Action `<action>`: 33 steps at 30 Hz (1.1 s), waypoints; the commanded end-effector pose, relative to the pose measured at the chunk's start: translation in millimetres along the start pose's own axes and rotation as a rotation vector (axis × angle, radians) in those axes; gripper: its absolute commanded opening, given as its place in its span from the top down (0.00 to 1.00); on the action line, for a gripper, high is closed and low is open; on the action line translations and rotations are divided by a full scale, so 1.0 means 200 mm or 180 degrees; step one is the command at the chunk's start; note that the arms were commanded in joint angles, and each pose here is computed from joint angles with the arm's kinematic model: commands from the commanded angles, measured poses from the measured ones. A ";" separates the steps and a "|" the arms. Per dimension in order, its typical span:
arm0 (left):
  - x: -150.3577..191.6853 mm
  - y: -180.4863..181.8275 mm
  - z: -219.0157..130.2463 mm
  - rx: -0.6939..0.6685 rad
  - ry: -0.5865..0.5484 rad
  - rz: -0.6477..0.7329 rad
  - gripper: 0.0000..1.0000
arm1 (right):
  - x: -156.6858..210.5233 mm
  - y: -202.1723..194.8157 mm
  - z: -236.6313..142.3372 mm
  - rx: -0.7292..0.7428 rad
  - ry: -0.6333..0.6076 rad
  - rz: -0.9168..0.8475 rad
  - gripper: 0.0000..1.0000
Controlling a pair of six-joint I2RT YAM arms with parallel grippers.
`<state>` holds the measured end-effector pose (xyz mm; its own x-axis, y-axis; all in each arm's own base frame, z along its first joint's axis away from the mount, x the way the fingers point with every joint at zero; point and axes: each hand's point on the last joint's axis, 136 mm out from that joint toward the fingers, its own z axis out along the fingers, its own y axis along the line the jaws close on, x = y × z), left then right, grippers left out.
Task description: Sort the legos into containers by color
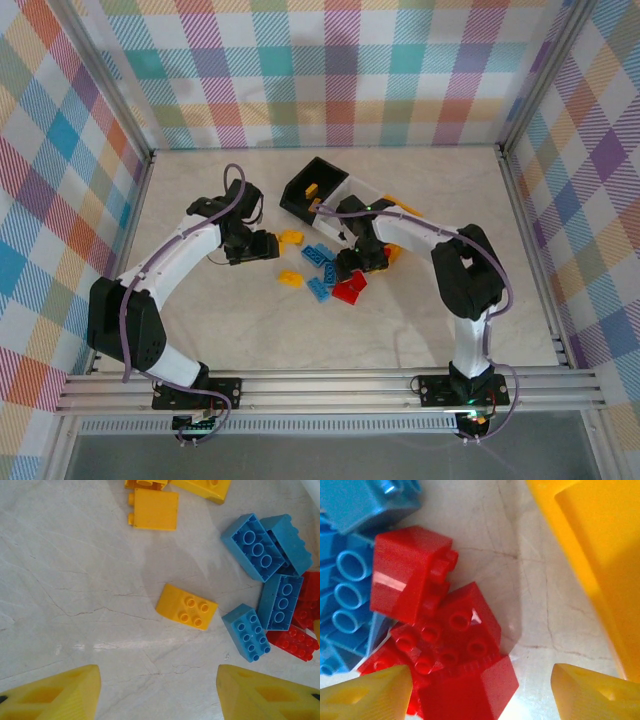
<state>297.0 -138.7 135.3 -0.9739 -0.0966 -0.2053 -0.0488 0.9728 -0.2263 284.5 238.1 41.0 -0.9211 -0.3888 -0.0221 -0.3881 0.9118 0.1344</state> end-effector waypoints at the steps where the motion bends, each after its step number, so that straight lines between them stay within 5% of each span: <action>1: -0.01 0.01 0.02 0.0018 0.0033 0.0014 0.37 | -0.02 0.02 0.02 -0.0039 0.0033 -0.0130 0.28; 7: -0.02 0.01 0.06 0.0026 0.0089 0.0022 0.37 | 0.00 0.00 0.05 -0.0034 0.0065 -0.0121 0.35; 16: -0.02 0.00 0.08 0.0069 0.0127 0.0032 0.37 | 0.01 -0.01 -0.01 0.0028 -0.0037 -0.0104 0.60; 26: -0.01 0.01 0.06 0.0082 0.0116 0.0067 0.37 | 0.02 -0.04 -0.30 0.0126 -0.0291 -0.0013 0.60; 33: 0.05 -0.04 0.08 0.0210 0.0174 0.0062 0.37 | -0.14 -0.15 -0.58 0.0117 -0.0682 0.0185 0.60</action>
<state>299.6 -145.3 116.6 -0.9843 -0.0754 -0.1593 -0.0328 0.9665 -0.2545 312.7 224.5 130.5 -0.9168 -0.3464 -0.1985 -0.3742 0.9189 0.1246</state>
